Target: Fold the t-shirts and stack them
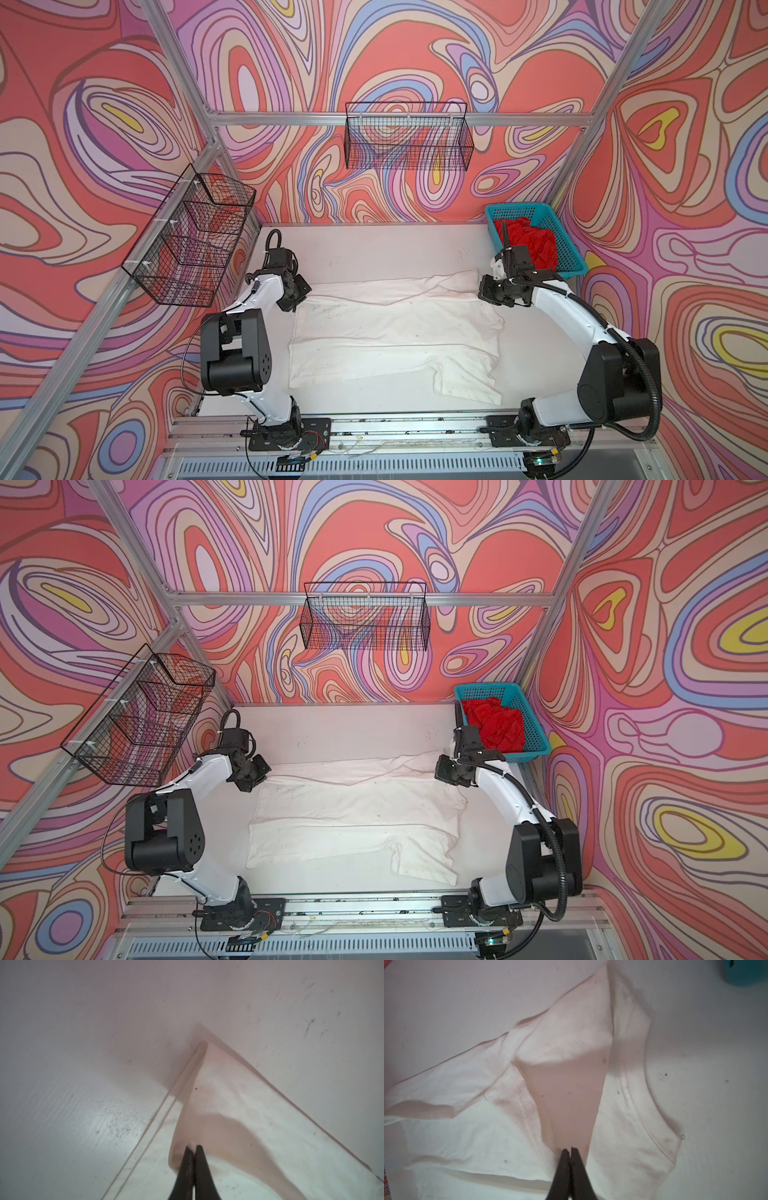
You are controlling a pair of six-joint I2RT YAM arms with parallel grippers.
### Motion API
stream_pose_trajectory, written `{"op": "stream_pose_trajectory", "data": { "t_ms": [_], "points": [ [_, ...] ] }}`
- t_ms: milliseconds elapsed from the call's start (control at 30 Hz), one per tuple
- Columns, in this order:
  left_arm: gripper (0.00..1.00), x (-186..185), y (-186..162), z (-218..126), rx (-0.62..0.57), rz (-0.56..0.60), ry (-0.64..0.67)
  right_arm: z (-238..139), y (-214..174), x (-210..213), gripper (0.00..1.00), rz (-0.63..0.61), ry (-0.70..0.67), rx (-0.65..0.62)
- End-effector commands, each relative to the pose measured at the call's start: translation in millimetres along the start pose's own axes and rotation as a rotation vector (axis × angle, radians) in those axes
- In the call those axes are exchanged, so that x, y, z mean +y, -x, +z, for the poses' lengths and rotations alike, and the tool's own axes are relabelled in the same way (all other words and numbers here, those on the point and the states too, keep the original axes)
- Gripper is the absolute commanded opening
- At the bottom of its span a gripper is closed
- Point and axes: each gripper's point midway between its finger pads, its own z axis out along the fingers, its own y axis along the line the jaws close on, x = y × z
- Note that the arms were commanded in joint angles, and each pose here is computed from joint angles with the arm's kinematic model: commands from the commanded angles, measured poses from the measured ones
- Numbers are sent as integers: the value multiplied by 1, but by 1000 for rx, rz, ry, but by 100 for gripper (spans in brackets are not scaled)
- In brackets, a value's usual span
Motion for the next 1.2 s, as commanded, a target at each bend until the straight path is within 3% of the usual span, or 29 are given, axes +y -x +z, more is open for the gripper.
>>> {"op": "stream_pose_trajectory", "data": {
  "t_ms": [0,800,1167],
  "points": [
    [0,6,-4,-2,4,-8,8,3,-6,-12,0,8,-38,-3],
    [0,19,-20,-2,19,1,30,-14,-26,-16,0,35,-40,3],
    [0,23,-10,-5,-9,24,71,1,-40,-37,0,21,-114,25]
  ]
}}
